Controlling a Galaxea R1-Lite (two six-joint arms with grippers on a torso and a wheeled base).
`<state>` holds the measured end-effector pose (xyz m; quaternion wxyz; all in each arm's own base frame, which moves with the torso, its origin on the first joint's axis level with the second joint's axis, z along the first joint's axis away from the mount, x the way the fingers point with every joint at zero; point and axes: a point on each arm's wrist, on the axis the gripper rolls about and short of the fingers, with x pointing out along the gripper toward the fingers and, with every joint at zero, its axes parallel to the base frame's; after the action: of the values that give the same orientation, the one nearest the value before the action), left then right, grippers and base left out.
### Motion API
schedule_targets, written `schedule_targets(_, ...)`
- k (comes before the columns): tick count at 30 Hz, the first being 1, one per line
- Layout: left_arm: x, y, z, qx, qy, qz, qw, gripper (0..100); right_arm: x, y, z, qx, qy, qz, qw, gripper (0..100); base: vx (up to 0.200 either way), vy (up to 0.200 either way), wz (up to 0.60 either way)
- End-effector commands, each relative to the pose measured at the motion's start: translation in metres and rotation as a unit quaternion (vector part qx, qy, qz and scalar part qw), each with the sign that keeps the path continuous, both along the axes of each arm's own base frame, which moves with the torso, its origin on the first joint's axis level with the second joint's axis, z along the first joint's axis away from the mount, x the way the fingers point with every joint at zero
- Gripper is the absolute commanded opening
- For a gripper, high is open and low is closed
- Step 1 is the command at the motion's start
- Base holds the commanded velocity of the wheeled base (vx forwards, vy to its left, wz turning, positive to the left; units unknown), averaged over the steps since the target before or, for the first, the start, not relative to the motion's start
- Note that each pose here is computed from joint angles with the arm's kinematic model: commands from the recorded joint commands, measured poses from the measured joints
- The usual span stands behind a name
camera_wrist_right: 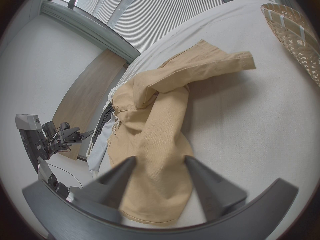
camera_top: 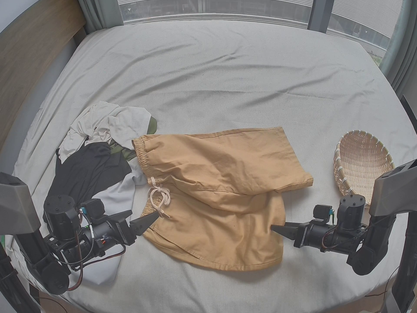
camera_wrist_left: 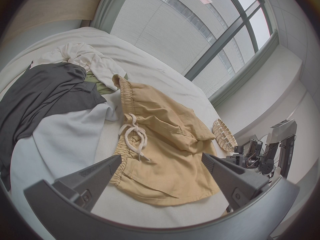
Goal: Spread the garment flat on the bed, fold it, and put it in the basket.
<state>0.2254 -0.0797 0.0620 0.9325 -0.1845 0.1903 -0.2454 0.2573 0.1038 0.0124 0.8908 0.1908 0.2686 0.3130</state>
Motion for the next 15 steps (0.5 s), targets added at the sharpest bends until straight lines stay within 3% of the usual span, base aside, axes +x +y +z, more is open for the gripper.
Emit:
schedule_targets(1,-0.002,0.000,-0.001,0.001,0.004,0.000,1.0000,100,-0.001,0.003,-0.005,-0.004,0.009,0.006,0.9999,0,0.000,0.000,0.00)
schedule_targets(15,-0.005,-0.004,-0.002,0.002,0.006,-0.011,0.9999,100,-0.045,-0.008,0.008,-0.017,0.040,0.016,0.9989,0,0.000,0.000,0.00)
